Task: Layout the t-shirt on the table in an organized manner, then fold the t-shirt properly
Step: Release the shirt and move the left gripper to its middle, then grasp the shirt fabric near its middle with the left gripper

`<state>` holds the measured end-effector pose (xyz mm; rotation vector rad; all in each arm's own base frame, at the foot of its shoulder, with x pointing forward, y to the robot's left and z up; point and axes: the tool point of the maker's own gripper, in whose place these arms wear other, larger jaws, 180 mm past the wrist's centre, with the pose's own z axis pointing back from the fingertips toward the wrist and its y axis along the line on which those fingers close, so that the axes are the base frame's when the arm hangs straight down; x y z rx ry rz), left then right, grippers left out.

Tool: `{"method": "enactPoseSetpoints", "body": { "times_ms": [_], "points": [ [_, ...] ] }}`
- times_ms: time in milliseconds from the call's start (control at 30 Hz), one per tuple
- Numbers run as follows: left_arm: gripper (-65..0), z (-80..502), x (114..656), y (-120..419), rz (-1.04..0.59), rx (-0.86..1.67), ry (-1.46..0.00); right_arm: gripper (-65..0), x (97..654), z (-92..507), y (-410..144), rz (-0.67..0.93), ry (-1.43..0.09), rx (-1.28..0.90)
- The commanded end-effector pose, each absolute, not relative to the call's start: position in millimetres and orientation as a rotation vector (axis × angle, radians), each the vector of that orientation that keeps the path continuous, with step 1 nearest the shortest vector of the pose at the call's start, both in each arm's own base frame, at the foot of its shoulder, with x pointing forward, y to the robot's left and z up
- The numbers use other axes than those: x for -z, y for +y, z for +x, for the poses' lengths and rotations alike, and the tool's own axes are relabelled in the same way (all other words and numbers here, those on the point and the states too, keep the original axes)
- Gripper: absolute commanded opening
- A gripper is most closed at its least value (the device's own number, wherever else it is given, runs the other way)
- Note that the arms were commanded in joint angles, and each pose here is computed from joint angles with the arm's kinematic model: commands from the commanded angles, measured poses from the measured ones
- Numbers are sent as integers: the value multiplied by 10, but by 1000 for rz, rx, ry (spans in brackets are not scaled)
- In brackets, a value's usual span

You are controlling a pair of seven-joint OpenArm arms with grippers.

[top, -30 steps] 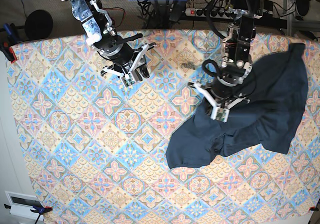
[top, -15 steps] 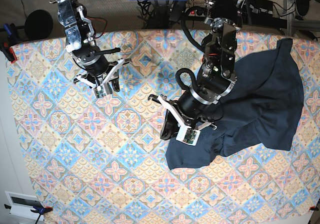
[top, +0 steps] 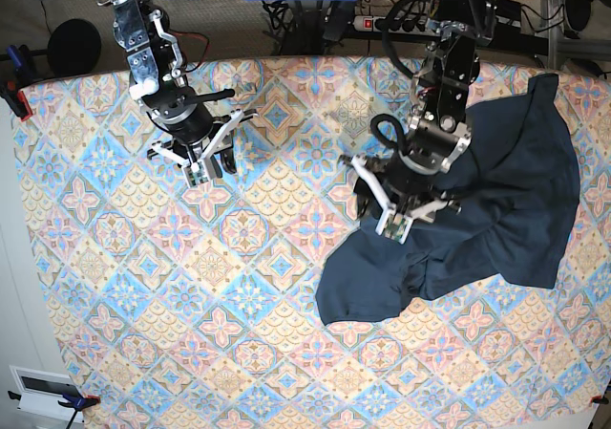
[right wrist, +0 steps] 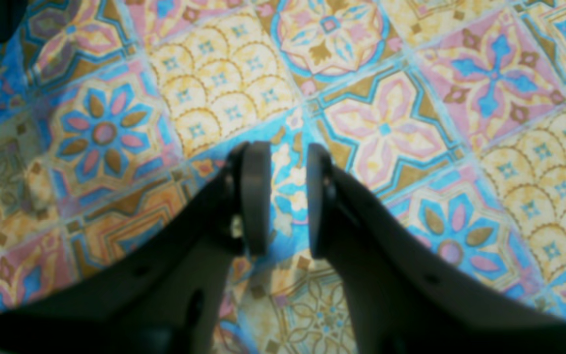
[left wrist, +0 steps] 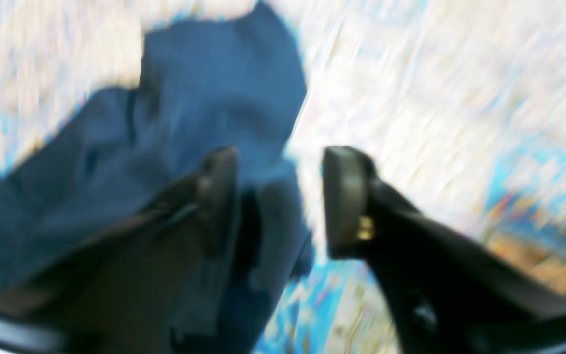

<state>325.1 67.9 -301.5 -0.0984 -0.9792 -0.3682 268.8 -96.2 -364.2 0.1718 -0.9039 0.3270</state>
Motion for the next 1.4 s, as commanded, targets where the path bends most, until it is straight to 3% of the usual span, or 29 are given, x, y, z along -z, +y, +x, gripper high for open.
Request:
{"method": "enactPoseSetpoints", "body": {
  "times_ms": [0, 400, 767, 867, 1033, 1133, 1367],
  "points": [
    [-307, 3268, 2889, 660, -117, 368, -1027, -523, 3522, 2763, -965, 172, -952, -334],
    [-294, 3180, 3423, 1145, -120, 192, -876, -523, 3526, 2734, -948, 177, -948, -336],
    [-301, 3289, 3780, 988, -174, 133, -813, -525, 3471, 2741, -929, 180, -962, -340],
    [-383, 3355, 3983, 1060, -159, 101, -757, -525, 3457, 2742, -924, 181, -965, -341],
    [-637, 3577, 3828, 1047, -163, 107, -821, -525, 3459, 2740, -918, 182, -965, -342],
    [-650, 3698, 3639, 977, -180, 118, -874, -525, 3459, 2740, -918, 182, -965, -342],
    [-650, 3645, 2879, 97, -338, 379, -1049, -525, 3452, 2747, -928, 180, -969, -340]
  ]
}}
